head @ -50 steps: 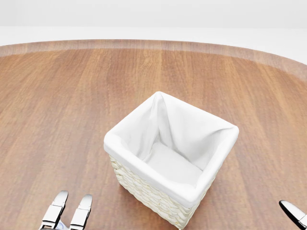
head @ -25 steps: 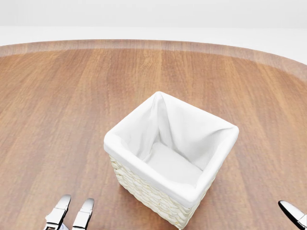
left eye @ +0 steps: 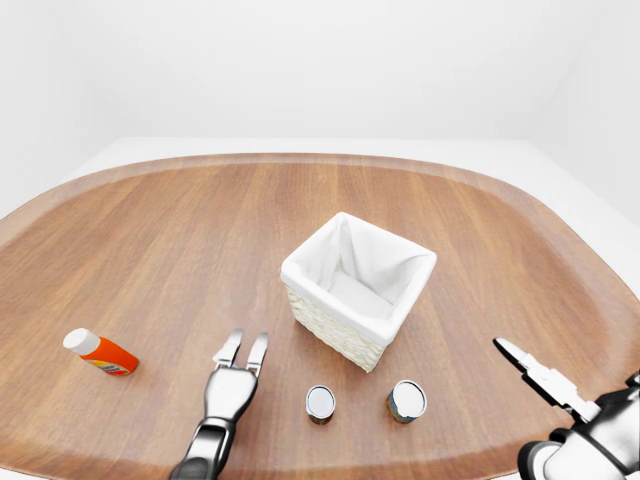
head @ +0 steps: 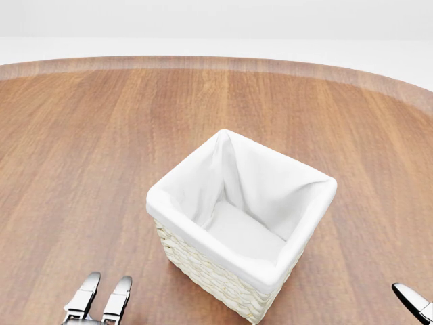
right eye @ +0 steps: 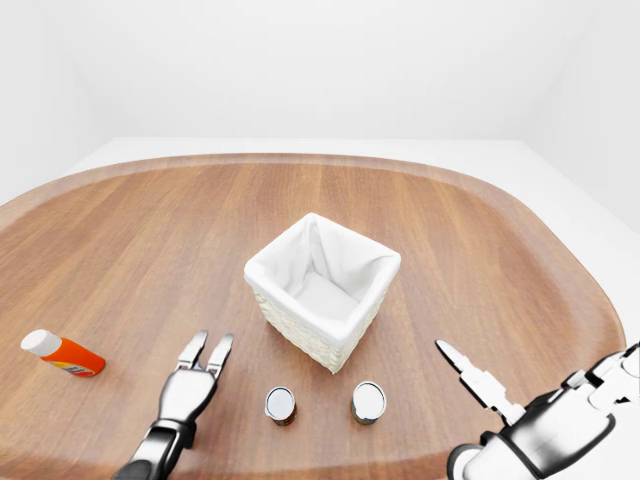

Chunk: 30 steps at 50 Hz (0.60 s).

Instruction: Pick up the alphabet soup and the cream cheese box, and put them in the basket.

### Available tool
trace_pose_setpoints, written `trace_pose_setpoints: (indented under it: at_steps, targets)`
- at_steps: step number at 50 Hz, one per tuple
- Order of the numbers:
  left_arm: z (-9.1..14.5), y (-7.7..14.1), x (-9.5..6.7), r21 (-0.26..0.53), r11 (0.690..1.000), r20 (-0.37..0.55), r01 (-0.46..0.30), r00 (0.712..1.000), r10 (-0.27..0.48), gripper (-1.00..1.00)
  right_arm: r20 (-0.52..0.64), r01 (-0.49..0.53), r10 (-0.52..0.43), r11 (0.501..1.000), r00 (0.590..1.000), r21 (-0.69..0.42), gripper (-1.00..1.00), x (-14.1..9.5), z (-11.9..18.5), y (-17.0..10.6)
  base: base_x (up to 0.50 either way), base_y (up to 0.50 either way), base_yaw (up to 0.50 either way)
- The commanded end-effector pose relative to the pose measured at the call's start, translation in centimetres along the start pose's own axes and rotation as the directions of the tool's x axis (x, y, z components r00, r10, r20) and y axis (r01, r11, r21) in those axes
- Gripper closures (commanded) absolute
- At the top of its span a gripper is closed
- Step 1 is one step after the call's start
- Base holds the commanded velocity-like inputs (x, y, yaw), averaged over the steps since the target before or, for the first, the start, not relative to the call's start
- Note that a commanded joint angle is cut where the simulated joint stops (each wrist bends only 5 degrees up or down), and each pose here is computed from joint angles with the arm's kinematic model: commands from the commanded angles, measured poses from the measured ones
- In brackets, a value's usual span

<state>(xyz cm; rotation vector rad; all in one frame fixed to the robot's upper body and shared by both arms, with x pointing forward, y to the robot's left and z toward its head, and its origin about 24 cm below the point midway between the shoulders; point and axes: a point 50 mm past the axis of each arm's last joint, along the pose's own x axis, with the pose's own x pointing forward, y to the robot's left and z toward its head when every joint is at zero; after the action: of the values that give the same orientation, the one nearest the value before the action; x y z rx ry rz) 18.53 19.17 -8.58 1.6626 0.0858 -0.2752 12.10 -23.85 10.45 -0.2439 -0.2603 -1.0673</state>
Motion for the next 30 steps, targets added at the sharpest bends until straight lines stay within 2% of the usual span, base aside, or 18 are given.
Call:
trace_pose_setpoints:
  at_steps: [1, 8, 17, 30]
  targets:
    - [-0.4, -1.9, -0.5, 0.01, 0.994, -0.005, 0.109, 0.994, -0.109, -1.0, -0.005, -0.003, 0.003, 1.0, 1.0, -0.003, -1.0, 0.0, -0.2, 0.1, 0.0, 0.0, 0.0]
    - [-0.4, -2.9, -0.6, 0.007, 0.986, -0.005, 0.167, 0.986, -0.167, -1.0, -0.002, -0.002, 0.002, 1.0, 1.0, -0.002, -1.0, 0.0, -0.1, 0.0, 0.0, 0.0, 0.0]
    - [-0.3, -5.1, -0.8, 0.014, 0.939, -0.007, 0.344, 0.939, -0.344, -1.0, -0.002, -0.002, 0.002, 1.0, 1.0, -0.002, -1.0, 0.0, 0.0, 0.0, 0.0, 0.0, 0.0]
    - [-0.2, -6.1, -1.6, 0.008, 0.906, -0.012, 0.422, 0.906, -0.422, -1.0, -0.001, -0.002, 0.002, 1.0, 1.0, -0.003, -1.0, 0.0, 0.0, 0.0, 0.0, 0.0, 0.0]
